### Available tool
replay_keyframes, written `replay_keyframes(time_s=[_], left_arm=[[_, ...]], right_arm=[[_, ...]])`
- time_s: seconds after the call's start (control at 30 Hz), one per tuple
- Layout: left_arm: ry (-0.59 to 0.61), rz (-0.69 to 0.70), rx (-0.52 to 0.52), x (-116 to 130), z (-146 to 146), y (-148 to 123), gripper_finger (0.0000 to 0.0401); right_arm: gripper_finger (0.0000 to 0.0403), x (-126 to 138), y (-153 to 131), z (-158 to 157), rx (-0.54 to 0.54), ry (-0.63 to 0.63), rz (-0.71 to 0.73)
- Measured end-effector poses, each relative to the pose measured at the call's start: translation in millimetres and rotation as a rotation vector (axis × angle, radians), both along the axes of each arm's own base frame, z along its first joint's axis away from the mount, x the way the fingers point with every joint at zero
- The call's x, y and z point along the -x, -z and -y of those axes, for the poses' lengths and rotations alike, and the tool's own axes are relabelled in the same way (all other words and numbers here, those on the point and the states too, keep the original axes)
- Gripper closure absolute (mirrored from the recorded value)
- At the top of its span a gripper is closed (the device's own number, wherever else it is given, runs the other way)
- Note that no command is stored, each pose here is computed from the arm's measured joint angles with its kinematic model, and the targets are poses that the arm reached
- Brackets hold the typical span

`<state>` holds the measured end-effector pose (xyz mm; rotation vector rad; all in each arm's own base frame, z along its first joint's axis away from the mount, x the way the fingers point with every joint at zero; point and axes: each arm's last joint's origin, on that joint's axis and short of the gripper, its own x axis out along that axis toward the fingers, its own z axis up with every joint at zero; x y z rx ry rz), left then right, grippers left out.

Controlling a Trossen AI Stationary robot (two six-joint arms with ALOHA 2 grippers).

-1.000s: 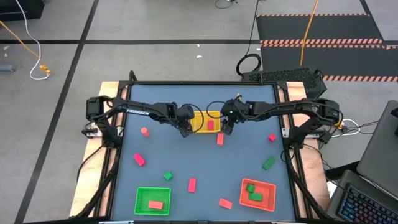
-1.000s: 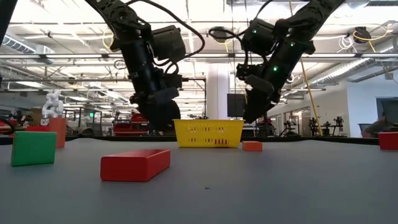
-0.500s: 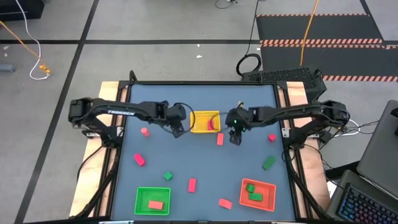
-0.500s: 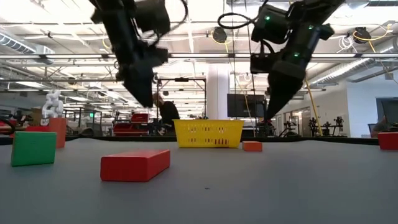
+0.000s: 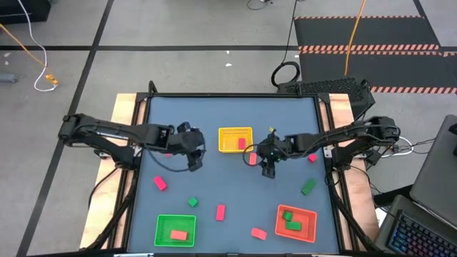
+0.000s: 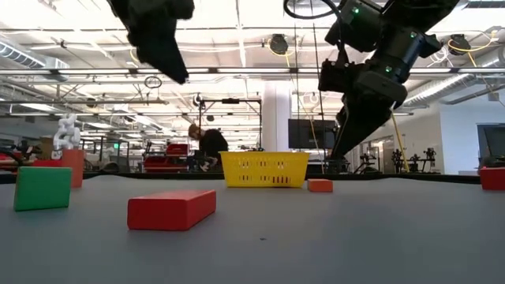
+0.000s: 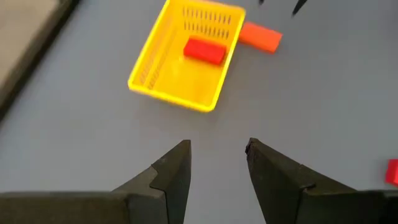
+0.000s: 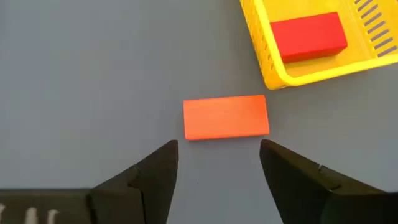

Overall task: Sort & place blocks by color
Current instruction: Put the orange block into the green bin

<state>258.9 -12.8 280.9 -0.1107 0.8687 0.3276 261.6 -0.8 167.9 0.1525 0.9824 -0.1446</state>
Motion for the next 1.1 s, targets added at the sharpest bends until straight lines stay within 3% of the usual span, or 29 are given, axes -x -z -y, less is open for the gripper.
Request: replay_keyframes(time_s=[0.2,0.4,0.63,0.8,0.97,1.1], left_arm=[[0.117,0.147,-0.079,-2,16,-17,0.0242],[0.144,0.166,-0.118,-4,15,-19,0.0242],[0.07,0.206,-0.128,-1,5,-26,0.0242],[0.065,0.213,-0.127,0,5,-27,0.0242],[0.071,0.21,-0.132,0,5,-27,0.0242],[0.078,0.212,-0.135,-1,6,-27,0.0242]], right_arm=[[0.0115,1,0,-2,-0.005,0.071,-0.002],[0.0073,-4,4,-4,-0.045,0.232,0.035],[0.0073,-15,27,-7,-0.16,0.445,0.033],[0.008,-19,31,-4,-0.181,0.565,0.069],[0.0088,-30,36,-6,-0.231,0.597,0.143],[0.009,-34,47,-8,-0.225,0.618,0.1]])
